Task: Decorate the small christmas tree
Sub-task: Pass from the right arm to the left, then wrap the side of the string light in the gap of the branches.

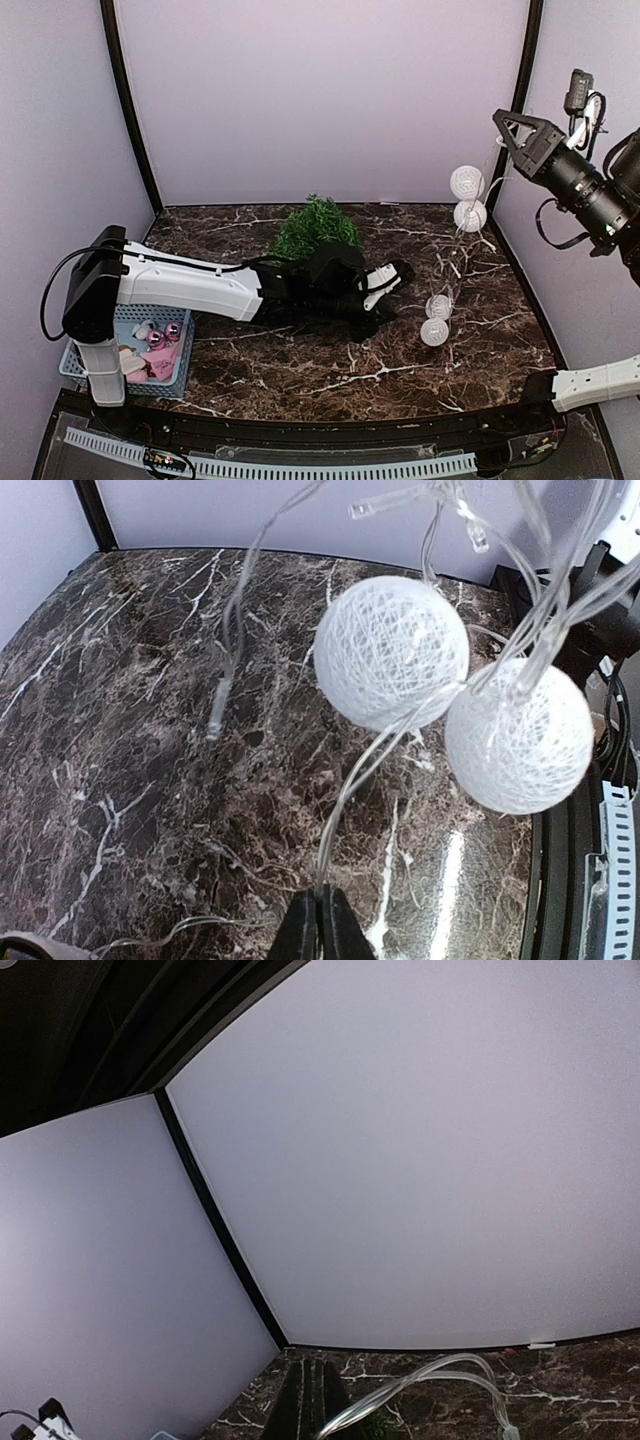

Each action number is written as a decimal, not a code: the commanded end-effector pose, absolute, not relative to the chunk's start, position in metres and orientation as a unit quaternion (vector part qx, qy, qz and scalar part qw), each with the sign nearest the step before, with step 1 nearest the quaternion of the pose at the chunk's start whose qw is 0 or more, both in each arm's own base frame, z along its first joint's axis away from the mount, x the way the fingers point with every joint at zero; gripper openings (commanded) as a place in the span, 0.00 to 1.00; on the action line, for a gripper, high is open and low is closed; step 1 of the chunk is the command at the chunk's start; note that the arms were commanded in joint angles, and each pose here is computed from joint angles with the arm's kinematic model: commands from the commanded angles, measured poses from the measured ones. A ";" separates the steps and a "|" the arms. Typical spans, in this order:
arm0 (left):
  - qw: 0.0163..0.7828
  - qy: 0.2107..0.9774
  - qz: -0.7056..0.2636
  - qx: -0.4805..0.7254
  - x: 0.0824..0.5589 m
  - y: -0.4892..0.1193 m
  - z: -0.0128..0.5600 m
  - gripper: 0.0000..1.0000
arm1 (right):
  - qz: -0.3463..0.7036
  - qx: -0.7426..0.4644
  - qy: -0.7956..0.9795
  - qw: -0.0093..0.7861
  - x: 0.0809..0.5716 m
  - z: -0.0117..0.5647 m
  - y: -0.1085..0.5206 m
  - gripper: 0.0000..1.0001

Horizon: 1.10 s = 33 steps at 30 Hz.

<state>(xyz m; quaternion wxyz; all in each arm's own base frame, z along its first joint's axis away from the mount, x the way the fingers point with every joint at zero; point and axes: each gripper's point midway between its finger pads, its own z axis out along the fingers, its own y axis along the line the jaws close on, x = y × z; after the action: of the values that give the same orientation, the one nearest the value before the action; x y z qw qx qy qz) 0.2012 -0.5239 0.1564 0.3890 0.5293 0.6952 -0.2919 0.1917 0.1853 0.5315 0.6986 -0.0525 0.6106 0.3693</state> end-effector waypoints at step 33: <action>0.466 0.707 -0.338 0.411 0.173 -0.422 0.343 0.00 | 0.500 -0.213 0.730 0.414 0.192 0.270 0.262 0.88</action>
<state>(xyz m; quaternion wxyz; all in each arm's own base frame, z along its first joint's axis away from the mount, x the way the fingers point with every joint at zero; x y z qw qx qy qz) 0.1780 -0.4305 0.3076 0.4533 0.4347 0.7134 -0.3108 0.2089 0.2255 0.2637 0.4395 -0.1310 0.7782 0.4289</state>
